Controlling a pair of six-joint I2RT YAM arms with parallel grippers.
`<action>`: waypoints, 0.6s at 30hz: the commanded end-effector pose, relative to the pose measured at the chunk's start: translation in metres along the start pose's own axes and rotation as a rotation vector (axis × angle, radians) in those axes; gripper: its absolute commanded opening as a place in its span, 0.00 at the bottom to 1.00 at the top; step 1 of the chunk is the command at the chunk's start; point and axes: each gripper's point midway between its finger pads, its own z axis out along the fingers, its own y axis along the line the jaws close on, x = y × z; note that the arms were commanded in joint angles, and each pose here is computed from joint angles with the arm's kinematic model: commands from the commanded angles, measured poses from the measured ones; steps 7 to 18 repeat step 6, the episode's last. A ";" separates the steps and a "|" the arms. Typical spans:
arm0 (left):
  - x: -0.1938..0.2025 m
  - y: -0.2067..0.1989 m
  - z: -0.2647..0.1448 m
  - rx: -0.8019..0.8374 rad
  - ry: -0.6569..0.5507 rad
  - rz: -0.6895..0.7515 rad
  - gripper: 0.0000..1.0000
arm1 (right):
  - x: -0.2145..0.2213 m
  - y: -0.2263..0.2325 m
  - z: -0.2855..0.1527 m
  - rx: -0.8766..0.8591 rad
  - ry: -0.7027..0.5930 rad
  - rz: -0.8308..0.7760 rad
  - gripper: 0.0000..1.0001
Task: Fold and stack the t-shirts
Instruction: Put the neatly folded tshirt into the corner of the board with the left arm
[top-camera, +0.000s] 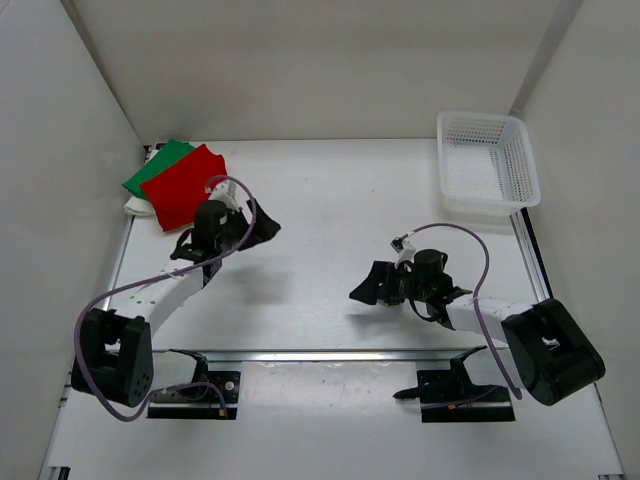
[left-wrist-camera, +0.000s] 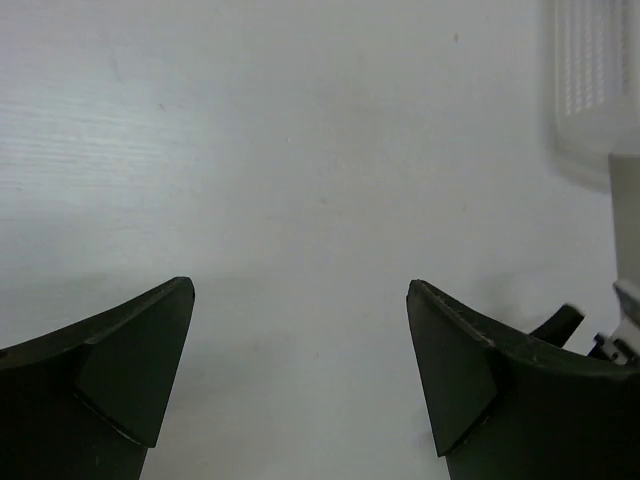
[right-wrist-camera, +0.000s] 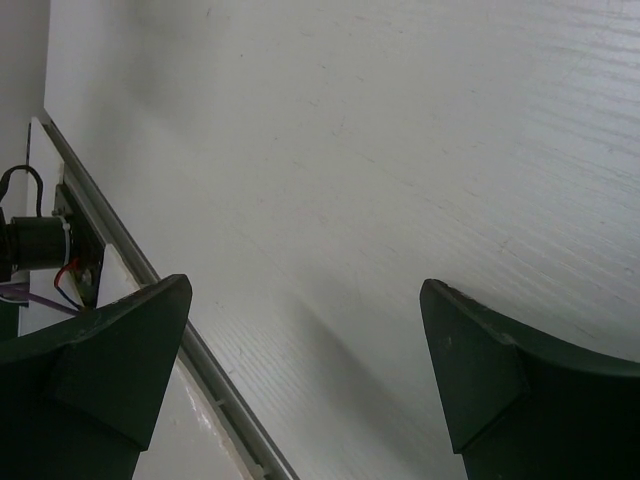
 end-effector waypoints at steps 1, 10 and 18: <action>0.045 0.006 -0.007 -0.026 0.139 0.104 0.98 | -0.004 -0.002 -0.001 -0.011 -0.038 -0.049 1.00; 0.051 0.016 -0.012 -0.041 0.152 0.116 0.98 | -0.006 -0.001 -0.002 -0.026 -0.043 -0.052 0.99; 0.051 0.016 -0.012 -0.041 0.152 0.116 0.98 | -0.006 -0.001 -0.002 -0.026 -0.043 -0.052 0.99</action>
